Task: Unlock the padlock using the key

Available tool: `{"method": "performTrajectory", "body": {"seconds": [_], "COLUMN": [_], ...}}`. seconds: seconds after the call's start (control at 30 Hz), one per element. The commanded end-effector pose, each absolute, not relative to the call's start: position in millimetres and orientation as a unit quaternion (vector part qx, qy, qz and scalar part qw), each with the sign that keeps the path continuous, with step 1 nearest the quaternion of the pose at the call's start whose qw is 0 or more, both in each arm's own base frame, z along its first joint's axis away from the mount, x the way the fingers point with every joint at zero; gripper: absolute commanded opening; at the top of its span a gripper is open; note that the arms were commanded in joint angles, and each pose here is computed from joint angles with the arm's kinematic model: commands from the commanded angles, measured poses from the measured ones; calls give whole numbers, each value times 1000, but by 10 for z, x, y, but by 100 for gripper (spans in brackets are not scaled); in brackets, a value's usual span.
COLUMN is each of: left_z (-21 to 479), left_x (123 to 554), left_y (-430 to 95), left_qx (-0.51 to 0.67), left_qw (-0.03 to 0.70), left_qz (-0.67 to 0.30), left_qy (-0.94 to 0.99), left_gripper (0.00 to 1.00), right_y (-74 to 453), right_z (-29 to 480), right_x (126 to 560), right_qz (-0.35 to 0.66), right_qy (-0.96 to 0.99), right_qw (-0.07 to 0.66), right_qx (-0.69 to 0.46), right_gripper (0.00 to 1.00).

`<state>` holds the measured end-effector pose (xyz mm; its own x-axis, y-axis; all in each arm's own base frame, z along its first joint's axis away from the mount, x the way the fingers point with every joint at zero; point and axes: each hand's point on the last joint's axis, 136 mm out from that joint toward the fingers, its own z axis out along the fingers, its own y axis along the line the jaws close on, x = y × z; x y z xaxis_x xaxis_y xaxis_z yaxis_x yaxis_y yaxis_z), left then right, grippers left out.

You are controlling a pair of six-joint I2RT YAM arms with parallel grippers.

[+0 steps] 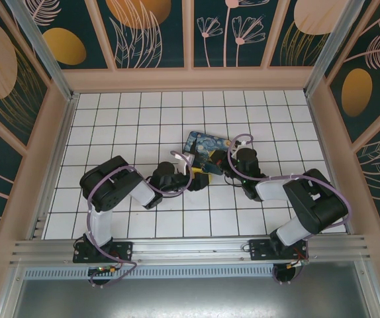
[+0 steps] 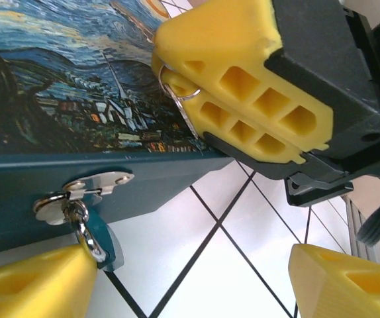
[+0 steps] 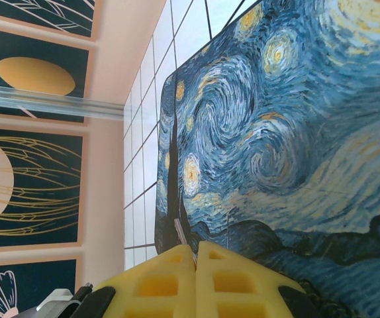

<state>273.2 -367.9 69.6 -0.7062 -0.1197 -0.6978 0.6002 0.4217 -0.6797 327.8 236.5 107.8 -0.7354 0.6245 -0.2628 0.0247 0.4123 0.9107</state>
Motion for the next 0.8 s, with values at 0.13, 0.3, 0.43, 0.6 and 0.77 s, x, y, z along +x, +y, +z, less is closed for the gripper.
{"method": "performTrajectory", "body": {"seconds": [0.13, 0.3, 0.43, 0.6, 0.77], "left_z": [494, 403, 415, 397, 373], "left_x": [2898, 2955, 2971, 2999, 3046], "left_y": [-3678, -3632, -3660, -3685, -3679], "left_qx": [132, 122, 123, 121, 116], "left_qw": [344, 346, 346, 345, 348], "left_qz": [-490, -468, -472, -471, -463], "left_qy": [790, 804, 802, 803, 807], "left_gripper": [77, 75, 66, 56, 48], "right_y": [2380, 2394, 2399, 2398, 2399], "right_z": [1077, 1079, 1060, 1057, 1052], "right_x": [3299, 3313, 3317, 3314, 3313], "right_qz": [506, 507, 507, 507, 507], "right_qy": [783, 783, 783, 783, 783], "right_qw": [295, 295, 293, 292, 292], "right_qx": [209, 207, 208, 209, 209], "right_gripper": [0, 0, 0, 0, 0]}}
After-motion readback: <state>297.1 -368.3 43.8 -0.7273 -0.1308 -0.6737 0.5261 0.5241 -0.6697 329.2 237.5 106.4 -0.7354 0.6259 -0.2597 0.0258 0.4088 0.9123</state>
